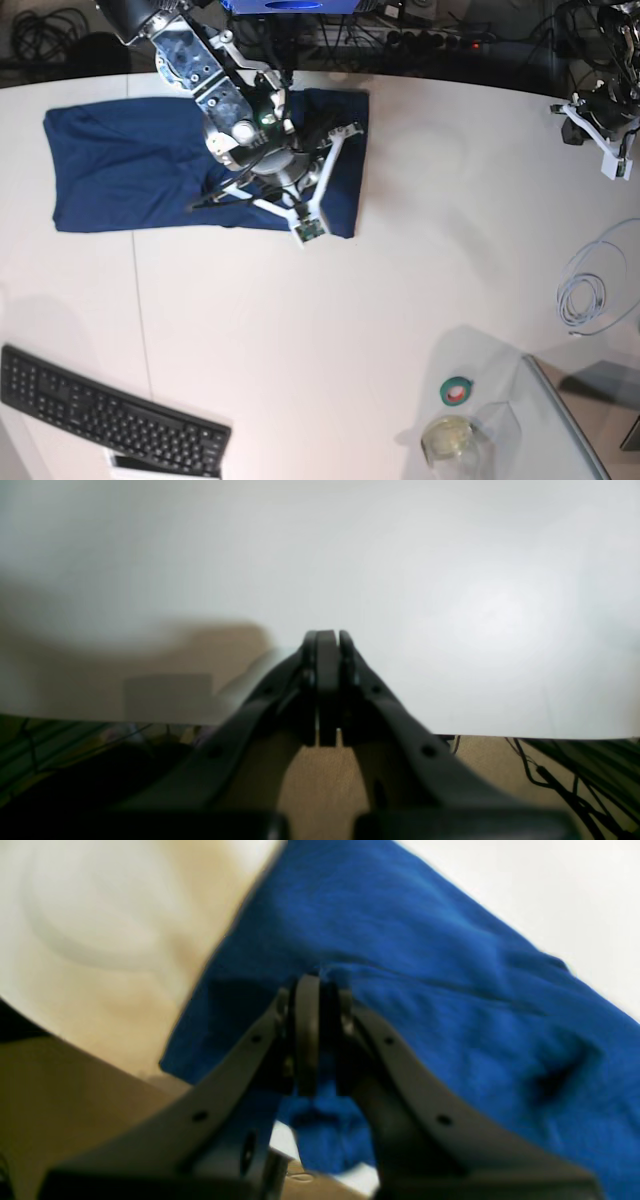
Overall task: Layout the t-shirt on the table in an organized manner, then fold the t-shirt properly
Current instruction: 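Press and smooth the folded shirt with the right gripper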
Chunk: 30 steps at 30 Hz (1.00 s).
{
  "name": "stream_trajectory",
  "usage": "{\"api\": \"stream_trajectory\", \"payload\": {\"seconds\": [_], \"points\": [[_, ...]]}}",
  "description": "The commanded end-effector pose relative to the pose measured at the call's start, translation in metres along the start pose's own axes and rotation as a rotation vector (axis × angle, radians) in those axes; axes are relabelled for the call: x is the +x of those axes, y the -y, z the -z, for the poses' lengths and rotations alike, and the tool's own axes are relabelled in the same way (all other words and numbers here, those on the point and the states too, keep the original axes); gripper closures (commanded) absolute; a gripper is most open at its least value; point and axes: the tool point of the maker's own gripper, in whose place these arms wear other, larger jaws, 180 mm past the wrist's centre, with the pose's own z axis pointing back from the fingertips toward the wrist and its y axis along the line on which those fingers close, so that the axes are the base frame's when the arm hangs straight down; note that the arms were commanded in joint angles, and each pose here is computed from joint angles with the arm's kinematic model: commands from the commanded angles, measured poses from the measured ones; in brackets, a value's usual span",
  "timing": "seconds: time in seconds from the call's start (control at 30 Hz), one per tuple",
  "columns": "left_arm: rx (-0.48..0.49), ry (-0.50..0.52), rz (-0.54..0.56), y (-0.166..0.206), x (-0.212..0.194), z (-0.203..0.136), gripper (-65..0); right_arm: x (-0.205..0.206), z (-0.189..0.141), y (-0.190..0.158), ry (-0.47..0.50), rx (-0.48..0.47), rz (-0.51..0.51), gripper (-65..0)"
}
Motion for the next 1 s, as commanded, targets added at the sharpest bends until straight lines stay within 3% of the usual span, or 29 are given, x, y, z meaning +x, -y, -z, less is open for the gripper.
{"api": "stream_trajectory", "payload": {"seconds": [0.0,0.4,0.9,0.97], "points": [[0.015,0.032,0.017,-0.008,0.013,-0.006,0.0,0.009,-0.009,0.009,0.040,-0.014,0.018,-1.8],[0.010,0.056,0.021,-0.006,0.025,-0.003,0.0,-0.068,-0.045,0.079,-0.030,-0.167,0.195,-0.6],[0.003,0.037,-0.050,-0.013,0.020,0.011,0.0,-0.106,-0.048,0.070,-0.089,-0.171,0.283,-1.1],[0.003,0.039,-0.050,-0.013,0.020,0.011,0.0,-0.107,-0.049,0.073,-0.090,-0.184,0.326,-6.2]]}}
